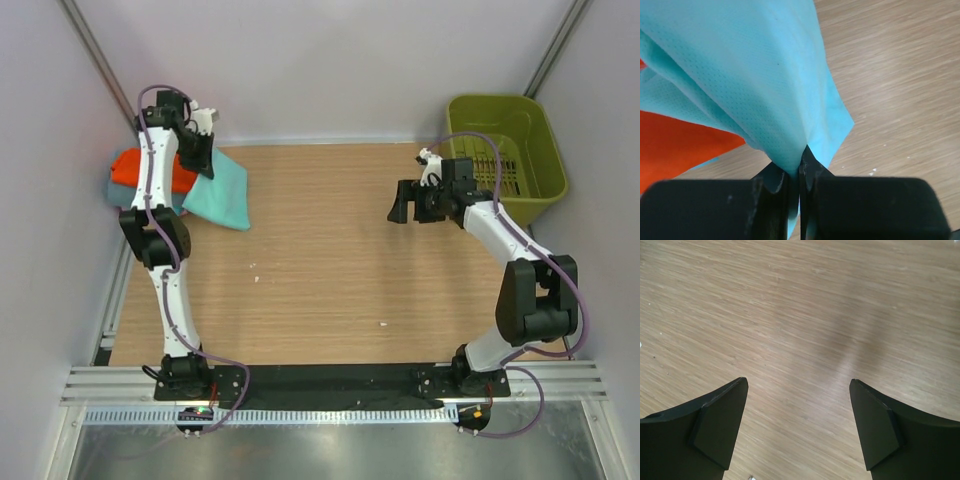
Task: Fold and stack the t-shirts
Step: Neatly place the folded tshirt to the corner
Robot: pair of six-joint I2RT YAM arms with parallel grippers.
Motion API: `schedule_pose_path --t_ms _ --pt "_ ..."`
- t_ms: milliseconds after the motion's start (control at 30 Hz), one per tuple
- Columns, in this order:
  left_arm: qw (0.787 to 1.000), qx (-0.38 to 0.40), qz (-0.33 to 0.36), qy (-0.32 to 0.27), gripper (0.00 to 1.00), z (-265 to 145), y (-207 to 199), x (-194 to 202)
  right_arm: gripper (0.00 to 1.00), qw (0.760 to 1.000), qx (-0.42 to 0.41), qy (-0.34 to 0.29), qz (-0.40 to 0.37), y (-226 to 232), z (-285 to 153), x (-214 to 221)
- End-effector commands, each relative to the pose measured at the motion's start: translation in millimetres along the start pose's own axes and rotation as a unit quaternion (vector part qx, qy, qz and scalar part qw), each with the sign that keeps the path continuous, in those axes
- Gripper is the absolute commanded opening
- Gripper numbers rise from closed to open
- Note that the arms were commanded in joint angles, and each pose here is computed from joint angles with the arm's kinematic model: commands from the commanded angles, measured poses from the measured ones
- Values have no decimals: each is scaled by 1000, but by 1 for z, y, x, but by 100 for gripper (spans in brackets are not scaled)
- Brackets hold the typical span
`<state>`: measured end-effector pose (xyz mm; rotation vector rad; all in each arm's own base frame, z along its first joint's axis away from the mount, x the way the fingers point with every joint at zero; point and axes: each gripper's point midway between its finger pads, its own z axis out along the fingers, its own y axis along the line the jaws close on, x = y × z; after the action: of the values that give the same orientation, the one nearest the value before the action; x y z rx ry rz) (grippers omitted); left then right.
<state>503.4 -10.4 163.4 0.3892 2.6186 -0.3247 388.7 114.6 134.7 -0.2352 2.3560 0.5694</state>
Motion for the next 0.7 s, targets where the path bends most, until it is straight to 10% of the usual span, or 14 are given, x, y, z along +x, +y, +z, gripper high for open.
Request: schedule_pose_path --t_ms 0,667 --pt "996 -65 37 -43 0 -56 19 -17 89 999 2 -36 -1 1 -17 -13" --pt "952 -206 62 -218 0 -155 55 -91 89 999 -4 -40 35 -8 -26 0"
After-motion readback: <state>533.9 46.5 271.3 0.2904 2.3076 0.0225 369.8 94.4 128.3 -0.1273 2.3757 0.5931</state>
